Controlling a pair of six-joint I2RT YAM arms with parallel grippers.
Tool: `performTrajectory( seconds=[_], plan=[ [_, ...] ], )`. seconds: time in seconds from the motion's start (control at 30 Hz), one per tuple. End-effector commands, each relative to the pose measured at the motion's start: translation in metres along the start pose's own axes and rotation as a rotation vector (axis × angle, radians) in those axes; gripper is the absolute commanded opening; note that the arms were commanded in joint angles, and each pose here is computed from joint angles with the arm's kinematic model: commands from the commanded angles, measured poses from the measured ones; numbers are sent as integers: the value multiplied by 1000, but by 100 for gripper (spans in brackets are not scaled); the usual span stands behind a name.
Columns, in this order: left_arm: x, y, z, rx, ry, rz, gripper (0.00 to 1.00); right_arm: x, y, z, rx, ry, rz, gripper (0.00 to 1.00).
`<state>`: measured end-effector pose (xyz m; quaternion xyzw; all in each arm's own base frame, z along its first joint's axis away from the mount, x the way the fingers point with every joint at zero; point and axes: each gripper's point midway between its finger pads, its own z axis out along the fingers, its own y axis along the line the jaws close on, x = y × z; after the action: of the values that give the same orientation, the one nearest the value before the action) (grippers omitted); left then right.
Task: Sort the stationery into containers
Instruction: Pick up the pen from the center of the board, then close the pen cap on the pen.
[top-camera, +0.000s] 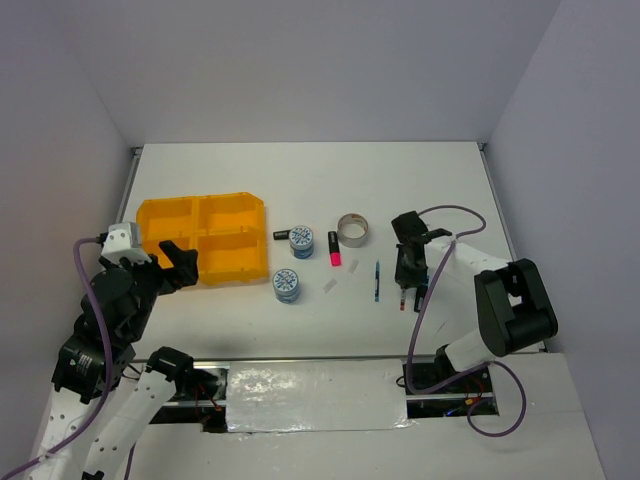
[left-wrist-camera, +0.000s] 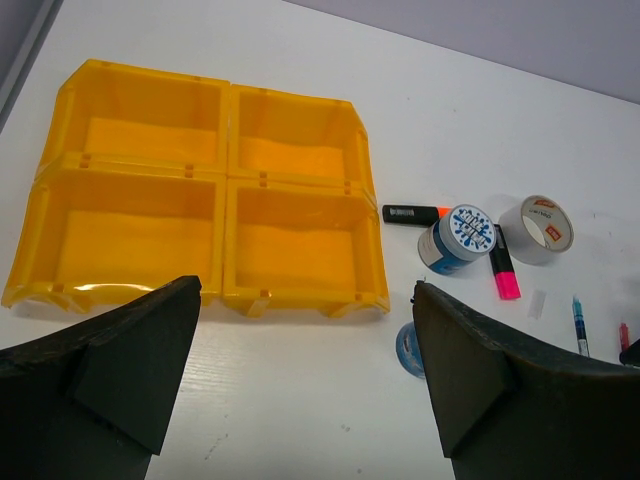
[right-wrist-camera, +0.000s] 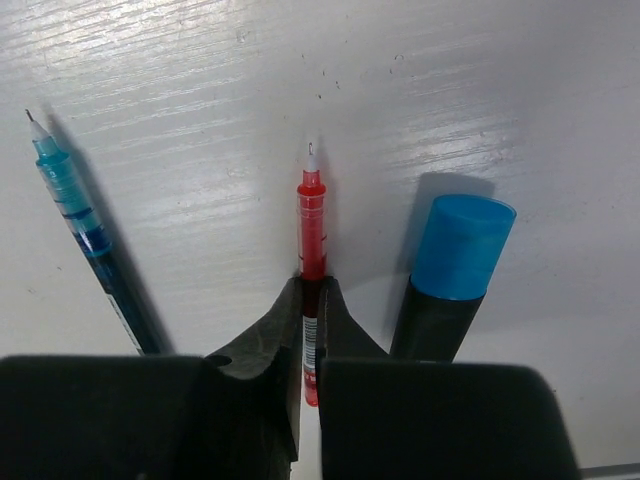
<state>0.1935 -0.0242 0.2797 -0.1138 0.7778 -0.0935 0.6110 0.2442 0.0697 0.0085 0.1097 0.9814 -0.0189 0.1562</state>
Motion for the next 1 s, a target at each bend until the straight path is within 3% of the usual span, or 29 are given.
performTrajectory(
  seconds=[0.0, 0.13, 0.3, 0.57, 0.63, 0.8, 0.97],
  plan=[
    [-11, -7, 1, 27, -43, -13, 99, 24, 7, 12, -25, 94, -15, 2],
    [-10, -11, 4, 43, -22, 1, 99, 20, 14, 4, -61, 62, -24, 0],
    [-10, -43, 6, 207, 14, 32, 99, -10, 24, -40, -154, -119, -6, 0],
    [26, -103, 51, 352, 306, -3, 99, -37, 27, -134, -316, -386, 9, 0],
    [29, -117, 58, 322, 300, -2, 99, -40, 21, -157, -327, -442, 14, 0],
    [62, -192, 65, 352, 369, 189, 99, -40, 9, -208, -377, -543, 23, 0],
    [128, -253, 84, 459, 479, 328, 99, -37, 1, -243, -440, -628, 44, 0]
  ],
)
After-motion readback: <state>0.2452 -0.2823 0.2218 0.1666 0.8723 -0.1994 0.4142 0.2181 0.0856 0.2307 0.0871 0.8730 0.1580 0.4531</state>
